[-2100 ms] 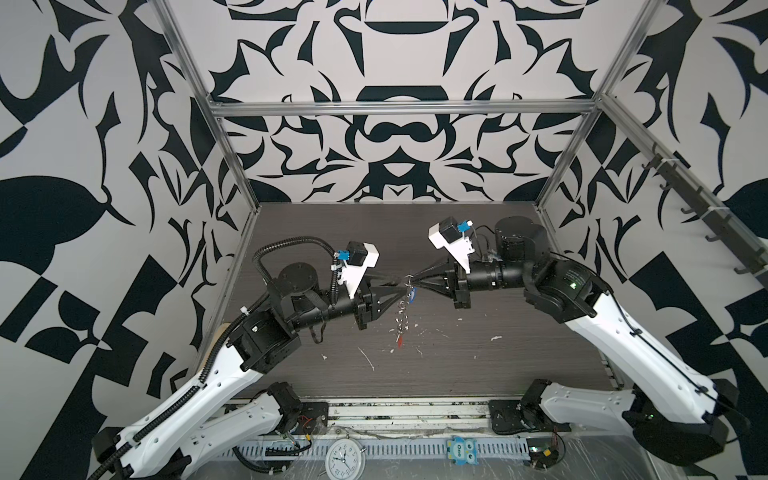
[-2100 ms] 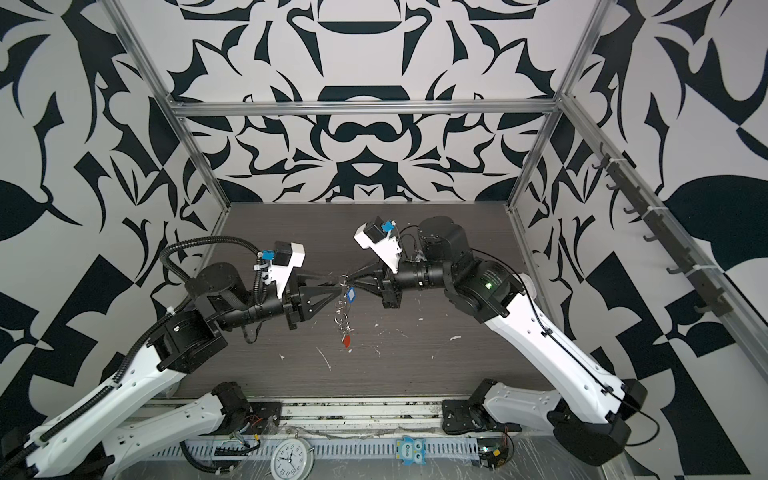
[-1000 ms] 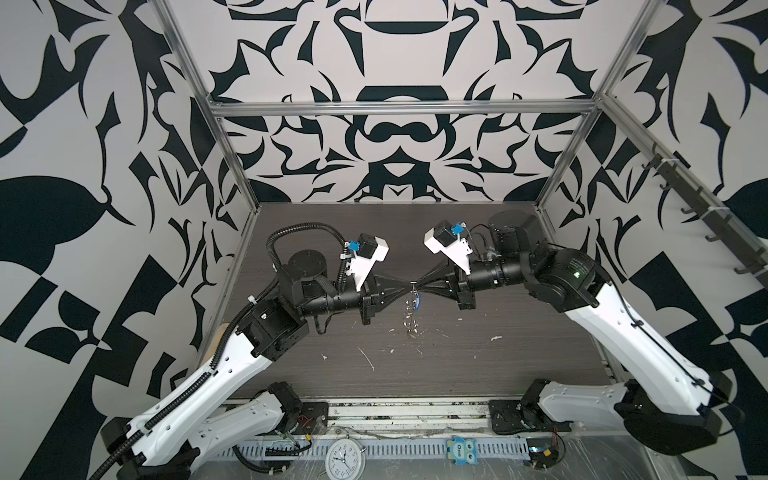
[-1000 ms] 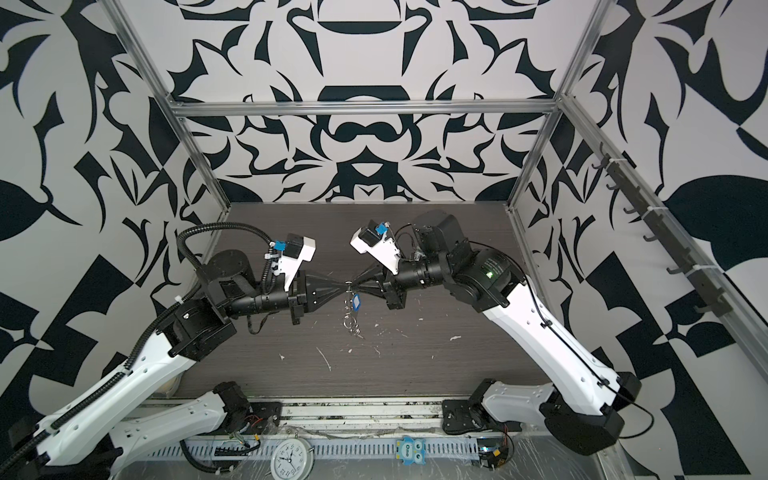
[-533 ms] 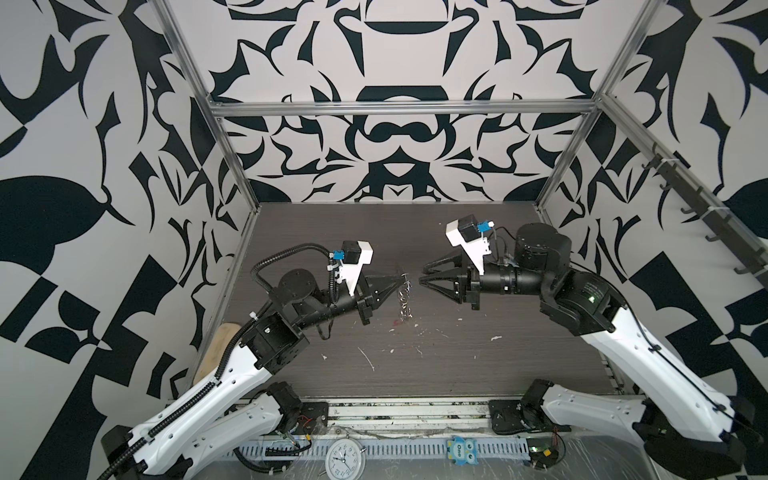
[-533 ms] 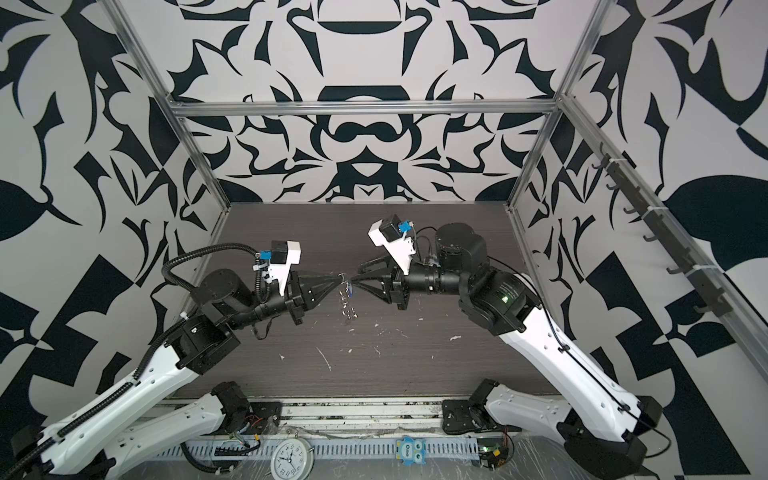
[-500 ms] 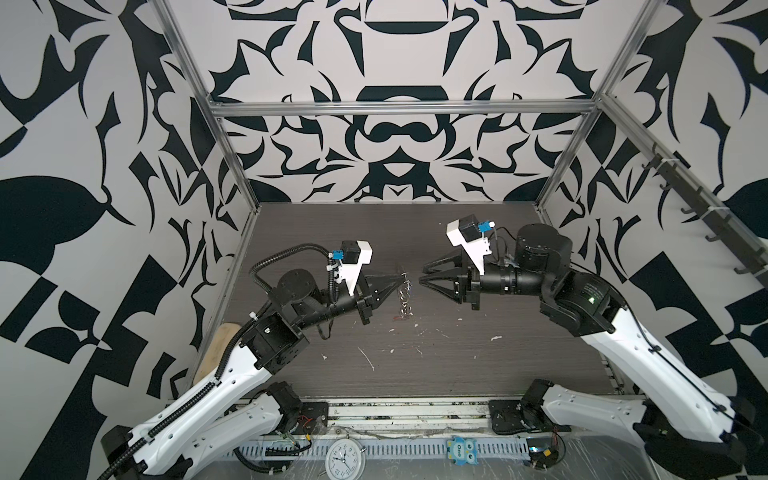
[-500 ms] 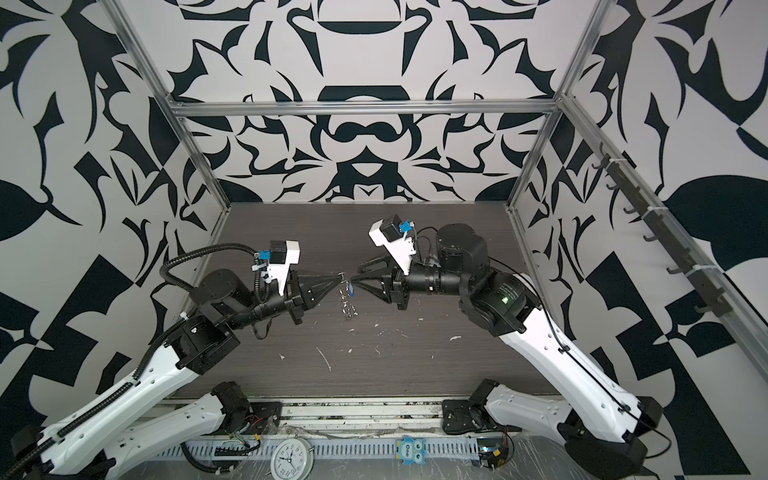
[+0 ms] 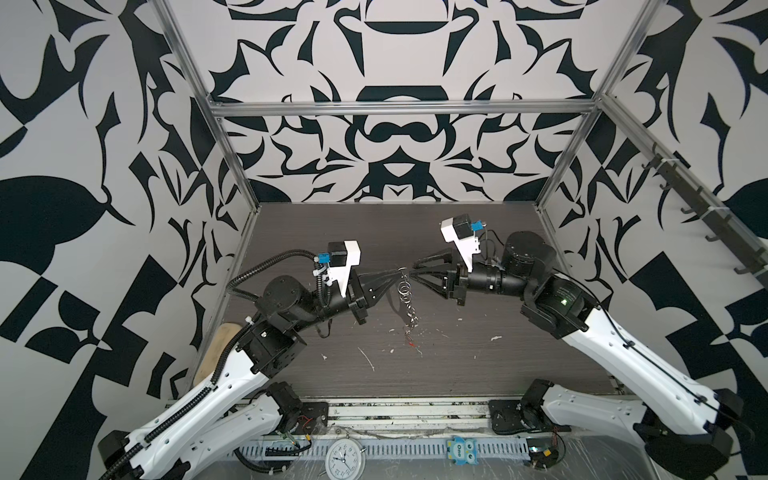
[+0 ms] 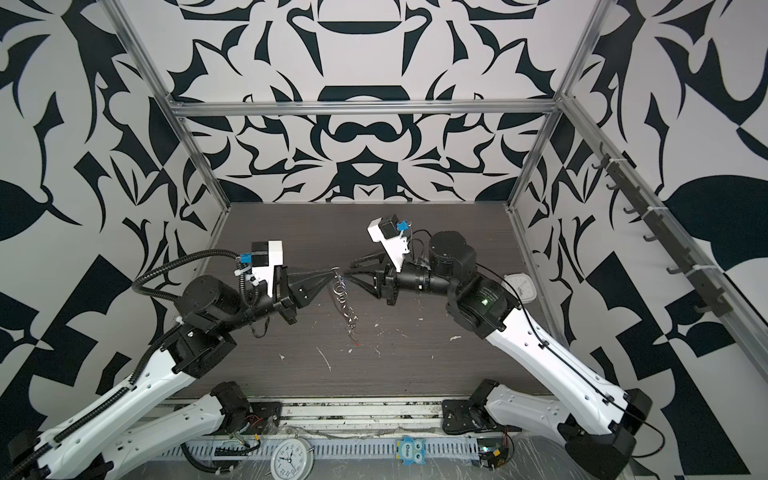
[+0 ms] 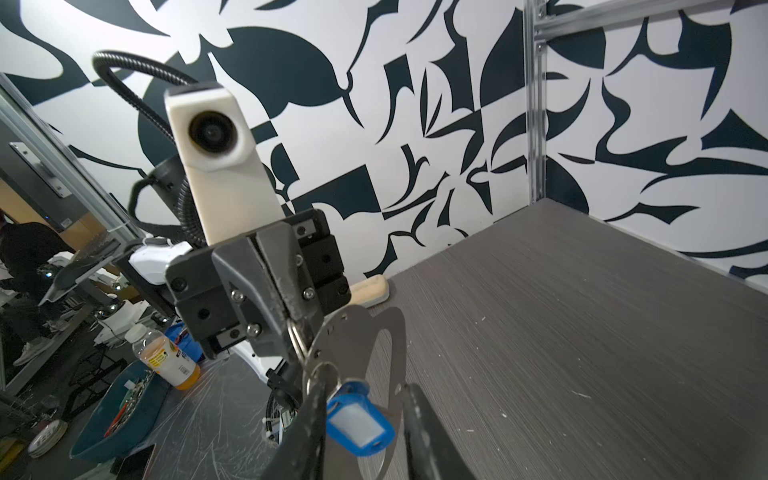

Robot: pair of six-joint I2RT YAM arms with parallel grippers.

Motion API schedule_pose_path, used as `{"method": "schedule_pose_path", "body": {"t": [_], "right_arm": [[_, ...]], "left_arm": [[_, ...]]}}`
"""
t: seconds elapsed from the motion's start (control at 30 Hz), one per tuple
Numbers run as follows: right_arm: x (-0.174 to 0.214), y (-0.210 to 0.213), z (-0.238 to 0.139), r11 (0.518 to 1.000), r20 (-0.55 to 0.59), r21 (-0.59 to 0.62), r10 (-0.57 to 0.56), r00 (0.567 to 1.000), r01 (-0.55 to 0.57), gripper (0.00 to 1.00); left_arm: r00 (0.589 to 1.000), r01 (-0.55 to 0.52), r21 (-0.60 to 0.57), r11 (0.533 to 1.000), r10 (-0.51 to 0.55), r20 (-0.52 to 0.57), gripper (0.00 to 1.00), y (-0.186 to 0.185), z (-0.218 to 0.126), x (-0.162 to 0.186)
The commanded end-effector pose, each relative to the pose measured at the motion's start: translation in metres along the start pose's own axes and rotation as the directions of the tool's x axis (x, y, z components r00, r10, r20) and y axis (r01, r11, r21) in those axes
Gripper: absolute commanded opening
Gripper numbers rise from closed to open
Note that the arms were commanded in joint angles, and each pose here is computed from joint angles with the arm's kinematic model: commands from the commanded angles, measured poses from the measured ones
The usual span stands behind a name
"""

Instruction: Remove the keys from the keyring

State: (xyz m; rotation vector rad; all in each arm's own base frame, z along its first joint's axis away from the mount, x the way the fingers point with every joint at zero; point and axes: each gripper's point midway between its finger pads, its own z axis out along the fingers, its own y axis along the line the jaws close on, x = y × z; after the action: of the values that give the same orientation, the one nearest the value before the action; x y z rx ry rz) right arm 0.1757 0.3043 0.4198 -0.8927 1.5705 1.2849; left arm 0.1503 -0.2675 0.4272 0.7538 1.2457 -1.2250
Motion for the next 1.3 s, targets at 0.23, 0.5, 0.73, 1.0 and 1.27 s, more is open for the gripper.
{"method": "schedule_pose_path", "body": {"t": [0.23, 0.5, 0.73, 1.0, 1.27], "right_arm": [[-0.031, 0.026, -0.005, 0.994, 0.105, -0.108, -0.022, 0.994, 0.033, 0.33], [-0.032, 0.034, -0.002, 0.985, 0.096, -0.173, -0.005, 0.995, 0.022, 0.29], [-0.032, 0.035, 0.0, 0.983, 0.089, -0.18, 0.001, 0.996, 0.015, 0.19], [-0.033, 0.033, -0.003, 0.988, 0.089, -0.153, -0.01, 0.996, 0.023, 0.11], [-0.033, 0.026, -0.016, 0.997, 0.098, -0.05, -0.047, 0.994, 0.052, 0.25]], "left_arm": [[0.997, -0.034, 0.022, 0.999, 0.032, 0.068, 0.0, -0.005, -0.002, -0.015], [0.997, -0.029, 0.009, 1.0, 0.029, 0.067, 0.0, -0.002, -0.001, -0.014], [0.998, -0.021, 0.012, 1.0, 0.02, 0.061, 0.0, -0.001, 0.002, -0.012], [0.998, -0.015, 0.008, 1.0, 0.014, 0.053, 0.0, 0.0, 0.002, -0.01], [0.998, -0.012, -0.01, 1.0, 0.013, 0.056, 0.0, 0.001, -0.001, -0.012]]}}
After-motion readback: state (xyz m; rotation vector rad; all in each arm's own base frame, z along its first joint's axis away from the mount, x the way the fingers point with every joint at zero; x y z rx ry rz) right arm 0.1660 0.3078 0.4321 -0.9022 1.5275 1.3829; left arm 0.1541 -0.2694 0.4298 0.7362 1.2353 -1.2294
